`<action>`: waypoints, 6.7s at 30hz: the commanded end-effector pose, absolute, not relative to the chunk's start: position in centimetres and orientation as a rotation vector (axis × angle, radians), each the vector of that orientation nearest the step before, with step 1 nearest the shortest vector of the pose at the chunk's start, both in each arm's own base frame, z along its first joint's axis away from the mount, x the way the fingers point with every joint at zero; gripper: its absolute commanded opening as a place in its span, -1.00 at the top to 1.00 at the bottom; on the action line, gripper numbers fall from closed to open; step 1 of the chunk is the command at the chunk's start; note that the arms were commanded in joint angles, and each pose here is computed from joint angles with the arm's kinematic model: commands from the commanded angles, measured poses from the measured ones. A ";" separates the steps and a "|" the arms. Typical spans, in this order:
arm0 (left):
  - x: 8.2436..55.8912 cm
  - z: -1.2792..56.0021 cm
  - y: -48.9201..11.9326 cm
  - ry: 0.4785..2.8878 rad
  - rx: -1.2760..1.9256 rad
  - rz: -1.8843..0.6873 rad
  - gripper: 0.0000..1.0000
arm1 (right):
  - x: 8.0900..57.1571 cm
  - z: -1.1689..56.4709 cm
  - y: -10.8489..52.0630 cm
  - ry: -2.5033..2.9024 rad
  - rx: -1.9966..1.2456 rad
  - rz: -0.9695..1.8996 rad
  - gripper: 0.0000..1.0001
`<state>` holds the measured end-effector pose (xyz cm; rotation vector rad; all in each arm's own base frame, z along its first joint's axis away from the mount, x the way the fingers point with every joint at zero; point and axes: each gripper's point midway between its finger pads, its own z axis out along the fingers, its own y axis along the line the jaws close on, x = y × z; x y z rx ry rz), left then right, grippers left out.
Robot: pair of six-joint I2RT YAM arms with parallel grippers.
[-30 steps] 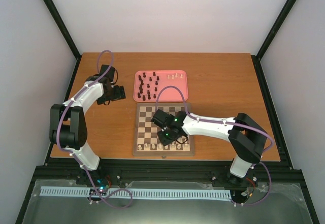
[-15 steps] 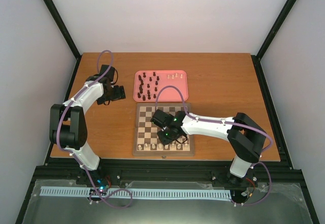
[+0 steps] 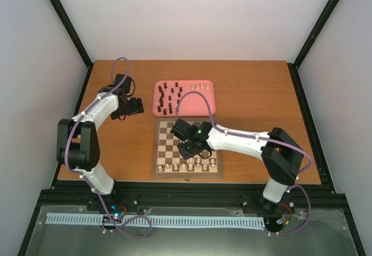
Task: Set up the chess pieces on the board
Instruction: Place the chess piece on the chessboard, then pick up the chess piece from the storage box, then place the chess piece on the chessboard.
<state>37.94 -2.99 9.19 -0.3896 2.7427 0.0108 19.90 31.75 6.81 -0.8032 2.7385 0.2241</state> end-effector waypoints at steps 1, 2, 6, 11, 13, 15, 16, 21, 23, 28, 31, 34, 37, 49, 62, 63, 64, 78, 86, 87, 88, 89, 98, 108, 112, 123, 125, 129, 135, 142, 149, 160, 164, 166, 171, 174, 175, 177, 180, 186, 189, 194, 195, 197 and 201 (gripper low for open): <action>39.1 10.6 -3.1 2.697 -0.365 0.011 -0.99 | 22.9 8.8 31.4 2.700 -0.710 0.230 0.23; 39.1 10.6 -3.1 2.697 -0.366 0.011 -0.99 | 23.8 9.2 31.3 2.693 -0.690 0.237 0.17; 39.1 10.6 -3.1 2.697 -0.365 0.010 -0.99 | 28.8 10.9 30.4 2.667 -0.593 0.239 0.08; 39.2 10.6 -3.1 2.697 -0.367 0.008 -0.99 | 37.0 10.9 28.5 2.650 -0.465 0.196 0.11; 39.2 10.7 -3.1 2.698 -0.366 0.008 -0.99 | 40.2 10.7 28.0 2.650 -0.416 0.191 0.12; 39.1 10.7 -3.1 2.698 -0.366 0.010 -0.99 | 43.1 9.8 26.9 2.654 -0.370 0.184 0.14; 39.1 10.6 -3.1 2.699 -0.366 0.011 -0.99 | 44.3 9.6 26.6 2.650 -0.352 0.184 0.15; 39.0 10.3 -3.0 2.708 -0.362 0.020 -0.99 | 49.5 8.4 24.6 2.625 -0.279 0.132 0.18; 39.0 10.2 -2.9 2.710 -0.362 0.031 -1.00 | 51.1 8.1 24.0 2.617 -0.263 0.130 0.18; 39.1 9.9 -2.8 2.716 -0.360 0.043 -0.99 | 54.4 7.6 23.1 2.578 -0.241 0.094 0.18; 39.2 9.8 -2.7 2.720 -0.359 0.053 -0.99 | 56.1 7.5 23.0 2.564 -0.229 0.087 0.18; 39.3 9.8 -2.7 2.721 -0.360 0.057 -0.99 | 57.1 7.2 23.0 2.554 -0.217 0.080 0.19; 39.3 9.8 -2.7 2.721 -0.359 0.060 -1.00 | 57.9 7.1 22.9 2.534 -0.206 0.075 0.19; 39.4 8.9 -2.8 2.743 -0.361 0.063 -0.99 | 58.6 5.9 21.9 2.542 -0.191 0.023 0.21; 39.4 8.7 -2.7 2.750 -0.361 0.067 -1.00 | 59.7 4.8 21.5 2.539 -0.170 0.051 0.23; 39.3 8.7 -2.7 2.751 -0.361 0.068 -0.99 | 59.8 4.7 21.5 2.539 -0.170 0.054 0.24; 39.3 8.6 -2.7 2.751 -0.360 0.068 -1.00 | 59.8 4.6 21.5 2.540 -0.172 0.062 0.24; 39.5 8.5 -2.7 2.754 -0.363 0.070 -0.99 | 59.3 3.0 21.7 2.585 -0.199 0.087 0.38; 39.4 8.3 -2.7 2.757 -0.362 0.069 -0.99 | 59.8 3.2 21.7 2.567 -0.194 0.086 0.38; 39.4 8.3 -2.7 2.756 -0.364 0.067 -0.99 | 59.8 3.3 21.8 2.564 -0.195 0.086 0.39; 39.4 8.3 -2.7 2.757 -0.362 0.068 -0.99 | 59.9 3.3 21.8 2.563 -0.195 0.087 0.39; 39.4 8.4 -2.7 2.756 -0.362 0.068 -1.00 | 59.9 3.4 21.8 2.563 -0.196 0.089 0.43; 39.5 8.2 -2.8 2.761 -0.363 0.067 -0.99 | 59.7 3.1 21.8 2.577 -0.202 0.090 0.75; 39.4 8.3 -2.9 2.757 -0.366 0.059 -0.99 | 58.5 5.8 21.5 2.569 -0.196 0.104 0.94; 39.4 8.5 -2.9 2.751 -0.367 0.056 -1.00 | 56.8 9.6 22.3 2.524 -0.219 0.153 0.94; 39.4 9.2 -2.7 2.732 -0.368 0.058 -0.99 | 42.8 12.8 27.1 2.559 -0.393 0.248 0.94; 39.4 9.4 -2.8 2.729 -0.369 0.055 -0.99 | 39.2 12.7 28.3 2.567 -0.425 0.285 0.94; 39.4 9.6 -2.8 2.719 -0.372 0.047 -0.99 | 32.9 12.6 31.2 2.537 -0.533 0.374 0.94; 39.1 9.8 -2.9 2.712 -0.373 0.036 -0.99 | 27.6 10.7 34.0 2.525 -0.667 0.413 0.94; 39.1 9.9 -3.0 2.708 -0.373 0.023 -0.99 | 23.7 9.8 34.0 2.560 -0.705 0.400 0.94; 38.9 9.9 -3.1 2.705 -0.377 0.012 -0.99 | 22.0 10.2 34.9 2.561 -0.757 0.371 0.94; 39.1 10.1 -3.2 2.700 -0.378 -0.002 -0.99 | 19.6 9.5 35.0 2.595 -0.796 0.377 0.94; 39.2 10.3 -3.2 2.694 -0.378 -0.003 -0.99 | 18.6 8.9 35.3 2.602 -0.828 0.369 0.94; 39.2 10.3 -3.2 2.691 -0.377 -0.002 -0.99 | 18.3 8.5 35.3 2.609 -0.835 0.368 0.94; 39.0 10.2 -3.2 2.694 -0.379 -0.002 -1.00 | 18.0 8.0 35.5 2.618 -0.841 0.376 0.94; 39.0 10.4 -3.1 2.689 -0.377 0.005 -0.99 | 17.9 7.6 35.6 2.627 -0.848 0.372 0.94; 38.9 10.4 -3.1 2.689 -0.376 0.006 -0.99 | 17.9 7.4 35.7 2.628 -0.855 0.373 0.94; 38.9 10.4 -3.0 2.688 -0.377 0.011 -0.99 | 17.9 7.0 35.8 2.634 -0.865 0.372 0.94; 38.9 10.5 -3.0 2.687 -0.377 0.012 -1.00 | 17.8 6.6 35.8 2.641 -0.869 0.365 0.94; 38.8 10.3 -3.0 2.690 -0.378 0.014 -0.99 | 17.8 6.2 35.6 2.647 -0.865 0.353 0.94; 38.8 10.2 -3.0 2.693 -0.376 0.014 -0.99 | 17.8 6.1 35.3 2.654 -0.855 0.337 0.94; 38.9 10.1 -3.1 2.695 -0.377 0.006 -0.99 | 17.6 5.4 35.2 2.672 -0.865 0.327 0.92; 38.9 10.0 -3.1 2.695 -0.376 0.006 -0.99 | 17.7 5.3 35.1 2.676 -0.860 0.315 0.91; 38.9 10.0 -3.1 2.695 -0.376 0.010 -0.99 | 17.8 5.4 35.0 2.671 -0.854 0.307 0.91; 38.9 10.0 -3.1 2.696 -0.376 0.009 -1.00 | 18.1 5.4 35.1 2.664 -0.856 0.296 0.90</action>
